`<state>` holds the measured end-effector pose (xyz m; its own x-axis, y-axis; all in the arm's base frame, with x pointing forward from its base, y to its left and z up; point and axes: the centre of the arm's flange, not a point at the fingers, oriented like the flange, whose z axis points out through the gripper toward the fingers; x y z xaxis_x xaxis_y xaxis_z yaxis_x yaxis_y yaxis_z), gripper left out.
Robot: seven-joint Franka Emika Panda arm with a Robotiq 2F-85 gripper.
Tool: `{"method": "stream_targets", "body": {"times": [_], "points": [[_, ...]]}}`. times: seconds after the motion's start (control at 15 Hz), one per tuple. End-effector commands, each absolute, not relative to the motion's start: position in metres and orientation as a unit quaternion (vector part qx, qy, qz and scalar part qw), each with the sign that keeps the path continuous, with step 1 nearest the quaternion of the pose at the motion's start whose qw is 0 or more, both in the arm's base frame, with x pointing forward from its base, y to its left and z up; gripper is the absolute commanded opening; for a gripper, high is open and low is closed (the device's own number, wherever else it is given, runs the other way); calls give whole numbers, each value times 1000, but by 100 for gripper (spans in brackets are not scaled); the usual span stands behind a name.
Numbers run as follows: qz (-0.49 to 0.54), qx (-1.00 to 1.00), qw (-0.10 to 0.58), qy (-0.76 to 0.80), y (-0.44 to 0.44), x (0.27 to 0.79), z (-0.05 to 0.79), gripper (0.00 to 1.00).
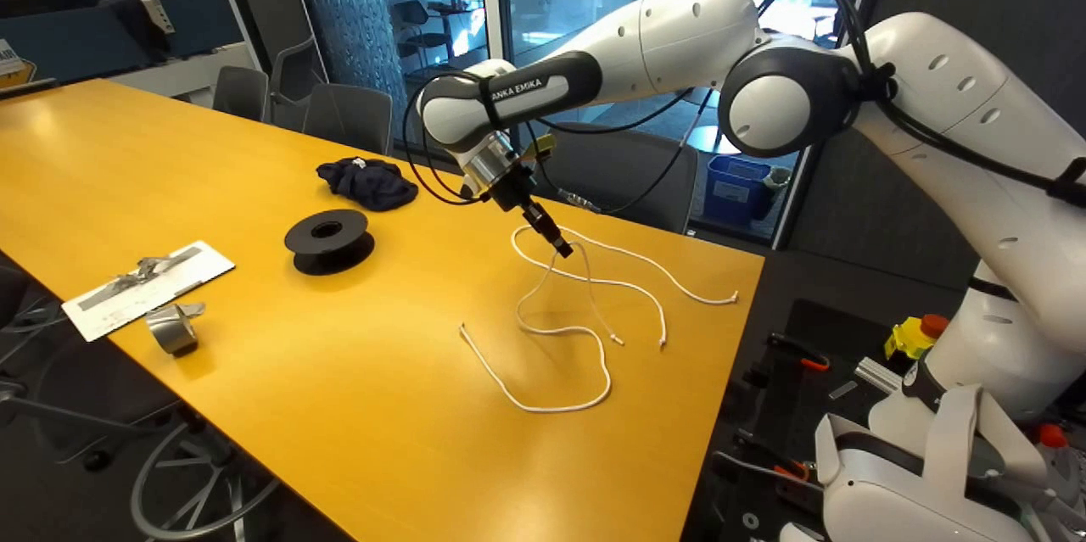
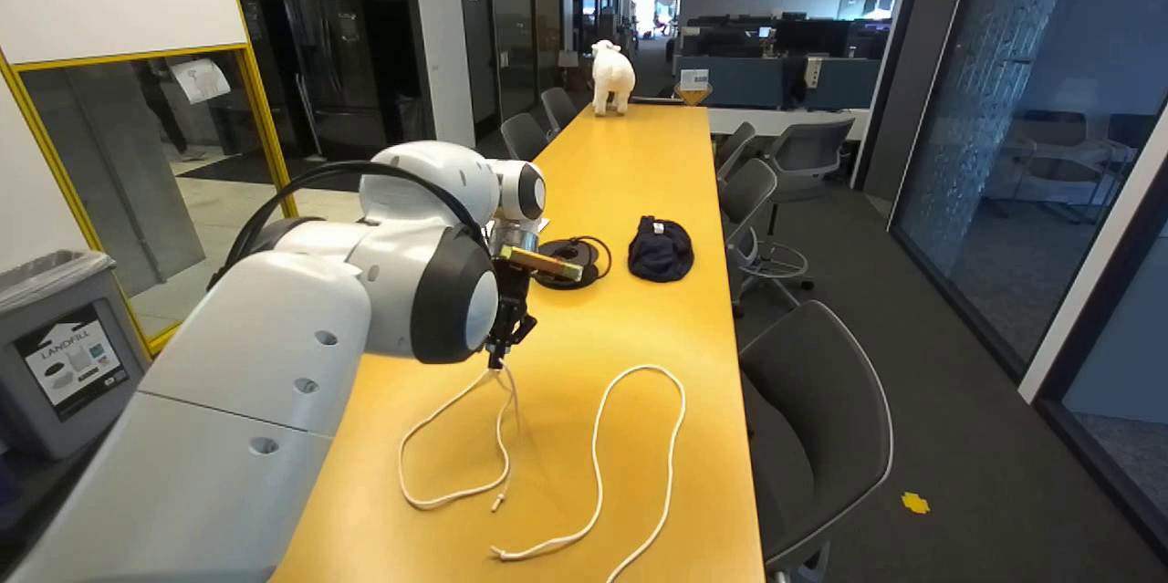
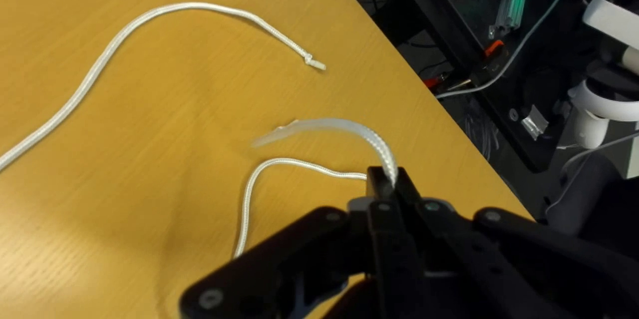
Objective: Untangle the ropes on the table.
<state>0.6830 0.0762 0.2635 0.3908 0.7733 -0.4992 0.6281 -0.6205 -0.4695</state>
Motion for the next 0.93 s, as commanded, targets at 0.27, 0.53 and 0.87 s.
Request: {"method": "stream_targets", "body": {"times": [0.27,0.53,0.87], "points": [[361,-781,106,-499,118,736,232,1],[341,-773,108,-523,124,743,216,1],[269,-801,69,-531,109,761,228,1]]}}
